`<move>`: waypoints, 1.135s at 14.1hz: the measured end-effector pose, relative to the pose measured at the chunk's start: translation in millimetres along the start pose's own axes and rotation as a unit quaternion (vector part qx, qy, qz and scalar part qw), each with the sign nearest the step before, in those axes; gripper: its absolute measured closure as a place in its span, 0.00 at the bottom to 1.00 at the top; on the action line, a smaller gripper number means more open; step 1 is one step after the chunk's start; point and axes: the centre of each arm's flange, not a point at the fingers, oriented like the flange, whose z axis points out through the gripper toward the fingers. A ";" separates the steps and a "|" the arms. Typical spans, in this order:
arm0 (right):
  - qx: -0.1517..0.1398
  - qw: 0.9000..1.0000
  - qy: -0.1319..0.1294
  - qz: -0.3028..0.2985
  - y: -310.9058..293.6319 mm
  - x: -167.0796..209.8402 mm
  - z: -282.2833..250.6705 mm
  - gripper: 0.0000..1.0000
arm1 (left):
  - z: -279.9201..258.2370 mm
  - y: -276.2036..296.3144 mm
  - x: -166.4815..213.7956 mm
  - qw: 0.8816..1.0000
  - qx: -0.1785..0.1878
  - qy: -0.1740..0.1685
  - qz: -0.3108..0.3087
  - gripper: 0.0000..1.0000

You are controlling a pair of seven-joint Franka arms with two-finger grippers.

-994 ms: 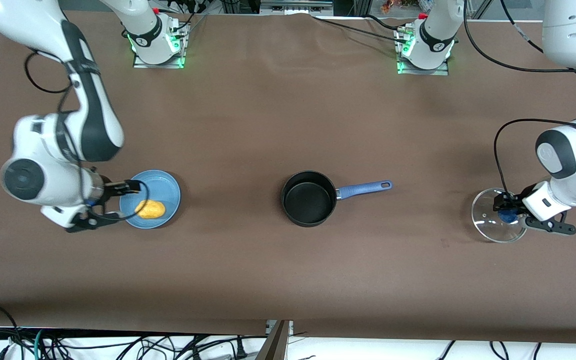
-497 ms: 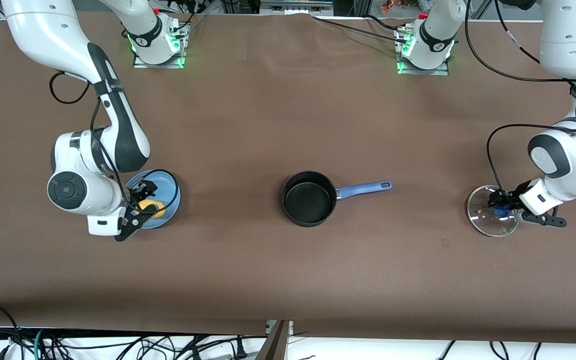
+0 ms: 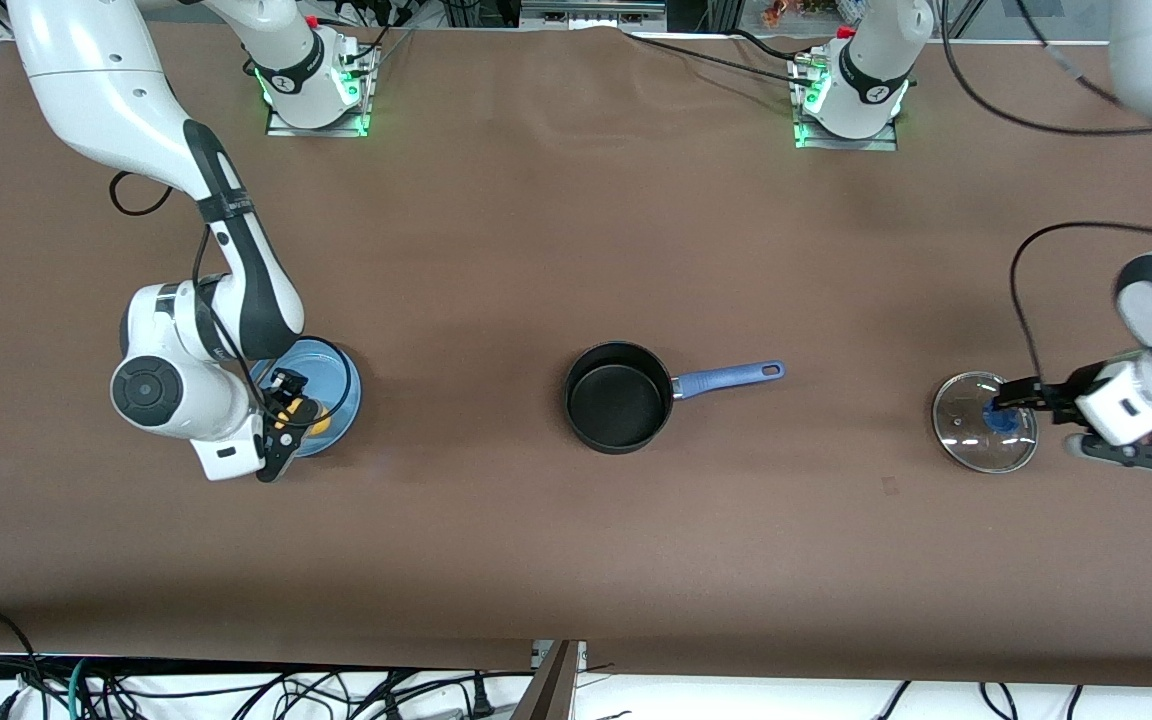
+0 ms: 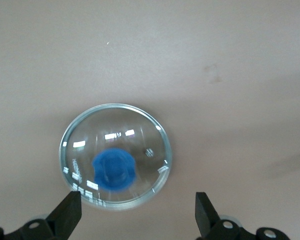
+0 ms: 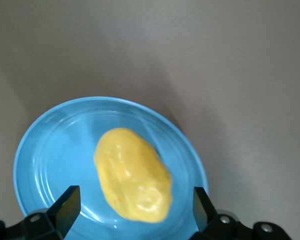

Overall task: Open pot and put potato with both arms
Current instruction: 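Grasp the potato with the right gripper while the left gripper releases the lid, then carry the yellow potato with the right gripper over the saucepan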

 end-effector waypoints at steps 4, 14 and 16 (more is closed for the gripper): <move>0.019 1.000 0.003 0.008 -13.0 -6.6 28.3 0.02 | -101.9 99.6 -16.6 0.998 0.019 -0.014 -0.058 0.00; 0.080 0.986 0.042 0.139 -43.0 45.0 -65.0 0.36 | -209.8 135.0 -75.3 0.997 0.017 0.040 -0.067 0.00; 0.085 0.974 0.048 0.206 -81.6 94.2 -89.5 0.36 | -204.9 142.3 -73.1 0.997 0.016 0.036 -0.060 0.00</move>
